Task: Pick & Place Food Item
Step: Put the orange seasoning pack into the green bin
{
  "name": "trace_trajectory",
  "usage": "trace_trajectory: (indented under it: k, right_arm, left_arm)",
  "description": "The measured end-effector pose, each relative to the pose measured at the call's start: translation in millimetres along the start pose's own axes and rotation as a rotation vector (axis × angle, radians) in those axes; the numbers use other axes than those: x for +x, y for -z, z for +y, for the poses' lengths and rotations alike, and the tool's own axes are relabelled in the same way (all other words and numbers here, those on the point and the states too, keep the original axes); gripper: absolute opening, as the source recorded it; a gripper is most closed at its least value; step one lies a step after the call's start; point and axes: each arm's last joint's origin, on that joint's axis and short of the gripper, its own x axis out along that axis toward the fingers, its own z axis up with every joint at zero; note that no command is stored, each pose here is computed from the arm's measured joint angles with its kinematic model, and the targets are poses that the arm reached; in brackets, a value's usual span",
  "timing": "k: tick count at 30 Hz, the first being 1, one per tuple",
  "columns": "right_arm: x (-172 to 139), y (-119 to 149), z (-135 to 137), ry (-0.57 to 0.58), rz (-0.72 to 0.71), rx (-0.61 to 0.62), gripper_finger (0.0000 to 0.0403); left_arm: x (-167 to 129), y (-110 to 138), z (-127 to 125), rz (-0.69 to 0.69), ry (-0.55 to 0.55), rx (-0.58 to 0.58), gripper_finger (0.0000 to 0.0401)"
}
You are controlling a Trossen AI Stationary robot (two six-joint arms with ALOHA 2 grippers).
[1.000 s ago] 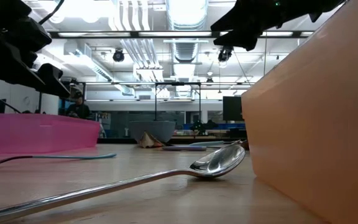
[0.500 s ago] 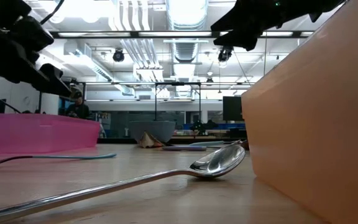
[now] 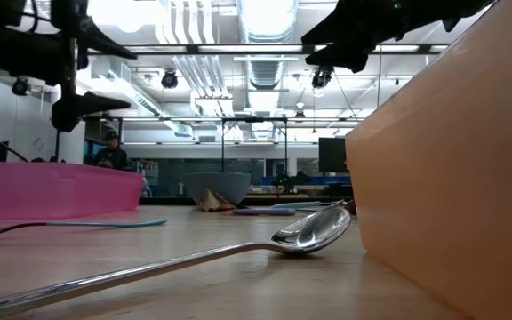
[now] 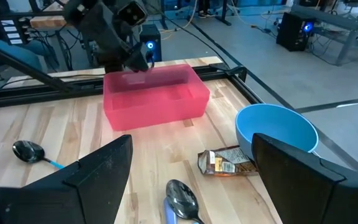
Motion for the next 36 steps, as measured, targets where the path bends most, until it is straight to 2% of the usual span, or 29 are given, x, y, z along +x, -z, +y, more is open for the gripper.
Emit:
trace_trajectory:
  k: [4, 7, 13, 18, 22, 26, 29, 32, 36]
  right_arm:
    - [0.0, 0.0, 0.0, 0.0, 0.0, 0.0, 0.0327]
    - [0.0, 0.0, 0.0, 0.0, 0.0, 0.0, 0.0327]
    - [0.0, 0.0, 0.0, 0.0, 0.0, 0.0, 0.0327]
    - [0.0, 0.0, 0.0, 0.0, 0.0, 0.0, 0.0327]
    - [0.0, 0.0, 0.0, 0.0, 0.0, 0.0, 0.0327]
    - [0.0, 0.0, 0.2, -0.001, 0.0, 0.0, 0.0327]
    - [0.0, 0.0, 0.2, -0.001, 0.0, 0.0, 0.0327]
    - [0.0, 0.0, 0.2, -0.001, 0.0, 0.0, 0.0327]
    - [0.0, 0.0, 0.2, -0.001, 0.0, 0.0, 0.0327]
  left_arm:
    - [8.1, -9.3, -17.3, 0.057, -0.098, -0.006, 0.0368]
    - [22.4, -14.6, -30.3, 0.118, -0.213, 0.02, 0.0368]
    - [62.8, -26.9, -48.1, 0.195, -0.482, -0.084, 0.0368]
    - [104.3, -35.2, -58.4, 0.245, -0.539, 0.007, 0.0368]
    - [131.8, -37.8, -63.1, 0.286, -0.567, 0.034, 0.0368]
    - [150.3, -39.0, -51.1, 0.313, -0.665, -0.009, 0.0368]
    - [161.8, -41.0, -36.0, 0.339, -0.711, -0.083, 0.0368]
    - [174.0, -43.3, -15.3, 0.309, -0.784, -0.162, 0.0368]
    - [195.2, -44.2, 7.9, 0.299, -0.799, -0.171, 0.0368]
